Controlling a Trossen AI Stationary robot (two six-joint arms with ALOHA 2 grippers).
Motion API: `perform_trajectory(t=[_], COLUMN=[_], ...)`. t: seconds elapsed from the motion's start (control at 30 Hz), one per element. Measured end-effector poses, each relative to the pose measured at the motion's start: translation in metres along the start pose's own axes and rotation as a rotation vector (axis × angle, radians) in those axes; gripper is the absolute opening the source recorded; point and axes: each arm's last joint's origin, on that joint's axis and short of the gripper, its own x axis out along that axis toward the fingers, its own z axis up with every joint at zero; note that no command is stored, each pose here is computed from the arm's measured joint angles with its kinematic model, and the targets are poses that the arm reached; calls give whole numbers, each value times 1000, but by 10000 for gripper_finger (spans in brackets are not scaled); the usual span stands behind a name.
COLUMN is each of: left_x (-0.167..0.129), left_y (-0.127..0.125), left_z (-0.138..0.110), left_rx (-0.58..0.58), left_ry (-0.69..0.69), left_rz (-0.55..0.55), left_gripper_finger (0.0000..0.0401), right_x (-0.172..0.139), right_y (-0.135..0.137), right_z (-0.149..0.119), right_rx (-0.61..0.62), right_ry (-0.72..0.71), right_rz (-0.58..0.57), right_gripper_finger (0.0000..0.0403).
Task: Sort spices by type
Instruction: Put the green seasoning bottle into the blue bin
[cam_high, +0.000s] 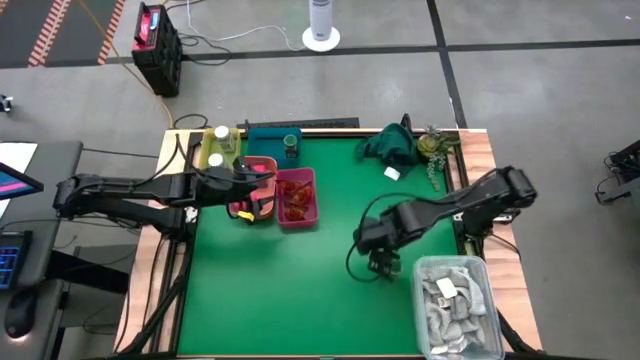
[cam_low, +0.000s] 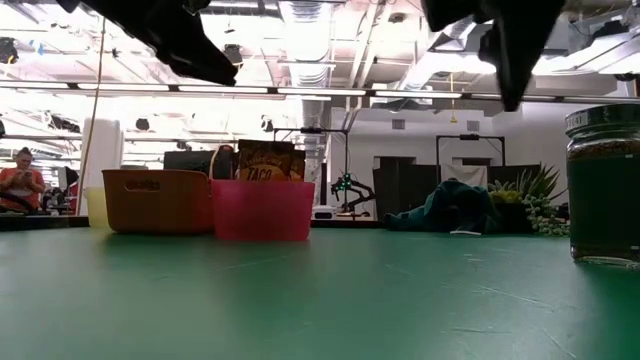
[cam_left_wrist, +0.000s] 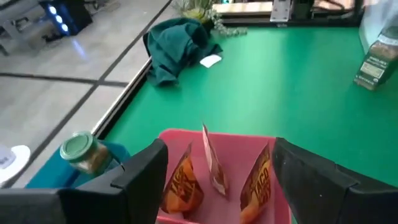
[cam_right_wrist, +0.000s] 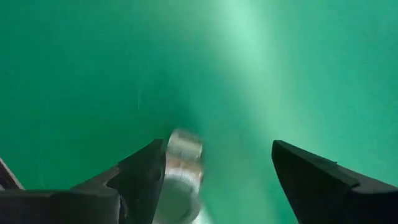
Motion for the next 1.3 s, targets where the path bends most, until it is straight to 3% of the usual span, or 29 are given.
perform_trajectory(t=[0.23,0.37,0.83,1.1,1.3], left_x=[-1,-1,-1,-1,-1], left_y=[0,0,0,0,0], left_z=[-2,-2,-4,-5,-5], left_rx=[-19,4,26,32,24], left_ry=[16,16,43,47,49], left_rz=[1,1,-1,-1,-3], left_gripper_finger=[273,273,273,273,273], right_x=[17,17,32,46,56], right_y=[31,39,37,36,33], right_z=[-17,-24,-35,-34,-32], right_rx=[57,103,179,174,149], right_ry=[133,128,162,149,164], right_rz=[-47,-48,-113,-89,-64], right_gripper_finger=[317,317,317,315,263])
